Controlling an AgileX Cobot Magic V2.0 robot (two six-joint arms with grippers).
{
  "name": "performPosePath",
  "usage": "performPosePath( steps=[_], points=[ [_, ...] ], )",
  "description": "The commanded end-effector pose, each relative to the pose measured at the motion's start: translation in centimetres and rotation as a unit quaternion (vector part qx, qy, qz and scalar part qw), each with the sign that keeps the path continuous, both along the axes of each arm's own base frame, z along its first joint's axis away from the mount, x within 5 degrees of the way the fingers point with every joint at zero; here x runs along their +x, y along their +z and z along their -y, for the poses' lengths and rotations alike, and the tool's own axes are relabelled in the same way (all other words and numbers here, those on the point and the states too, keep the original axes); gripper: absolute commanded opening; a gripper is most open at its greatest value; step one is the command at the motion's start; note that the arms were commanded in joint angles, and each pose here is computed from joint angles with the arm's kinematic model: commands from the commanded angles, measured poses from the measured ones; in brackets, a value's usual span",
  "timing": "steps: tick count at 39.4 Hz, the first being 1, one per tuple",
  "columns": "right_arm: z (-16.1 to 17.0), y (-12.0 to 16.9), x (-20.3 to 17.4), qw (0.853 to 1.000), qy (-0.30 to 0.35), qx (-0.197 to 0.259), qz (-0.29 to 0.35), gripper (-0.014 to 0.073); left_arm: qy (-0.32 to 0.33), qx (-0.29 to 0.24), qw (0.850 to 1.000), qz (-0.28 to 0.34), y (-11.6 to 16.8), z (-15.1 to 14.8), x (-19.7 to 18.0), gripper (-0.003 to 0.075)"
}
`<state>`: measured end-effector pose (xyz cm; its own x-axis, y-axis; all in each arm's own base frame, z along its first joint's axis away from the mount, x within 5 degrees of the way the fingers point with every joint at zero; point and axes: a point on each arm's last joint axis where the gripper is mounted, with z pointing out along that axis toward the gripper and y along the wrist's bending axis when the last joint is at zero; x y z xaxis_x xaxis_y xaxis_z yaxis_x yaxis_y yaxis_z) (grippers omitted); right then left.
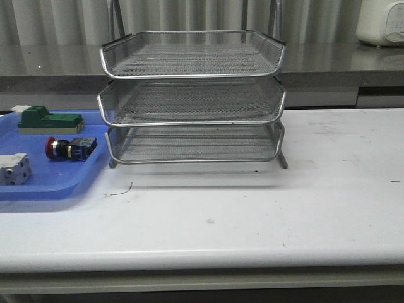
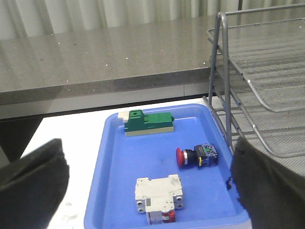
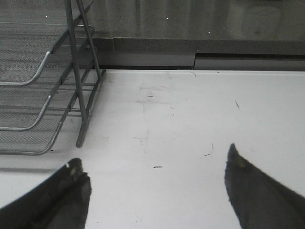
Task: Place button on rack with both arms
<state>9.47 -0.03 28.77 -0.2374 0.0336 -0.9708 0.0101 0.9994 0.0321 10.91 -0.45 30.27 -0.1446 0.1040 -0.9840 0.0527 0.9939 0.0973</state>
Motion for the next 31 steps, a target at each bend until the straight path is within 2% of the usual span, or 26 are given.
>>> performPosePath(
  steps=[1, 9, 15, 19, 22, 31],
  points=[
    [0.1, 1.7, 0.7, 0.999, -0.002, -0.006, 0.050, 0.0603, -0.003, -0.004, 0.999, 0.053, 1.9, 0.1, 0.1, 0.0662],
    [-0.3, 1.6, 4.3, 0.997, -0.001, 0.070, -0.043, 0.0601, -0.004, -0.004, 0.998, 0.058, 2.0, 0.1, 0.1, 0.0662],
    [-0.6, 1.1, 8.2, 0.985, 0.000, 0.104, -0.140, 0.0601, -0.004, -0.004, 0.998, 0.058, 2.0, 0.1, 0.1, 0.0662],
    [-0.8, 0.6, 10.7, 0.976, -0.004, 0.140, -0.169, 0.0601, -0.004, -0.004, 0.998, 0.058, 2.0, 0.1, 0.1, 0.0662],
    [-1.2, 0.0, 12.5, 0.971, 0.001, 0.151, -0.187, 0.0601, -0.004, -0.004, 0.998, 0.058, 2.0, 0.1, 0.1, 0.0662],
    [-5.2, -1.2, 17.2, 0.956, 0.070, 0.181, -0.220, 0.0601, -0.004, -0.004, 0.998, 0.058, 2.0, 0.1, 0.1, 0.0662]
  ],
)
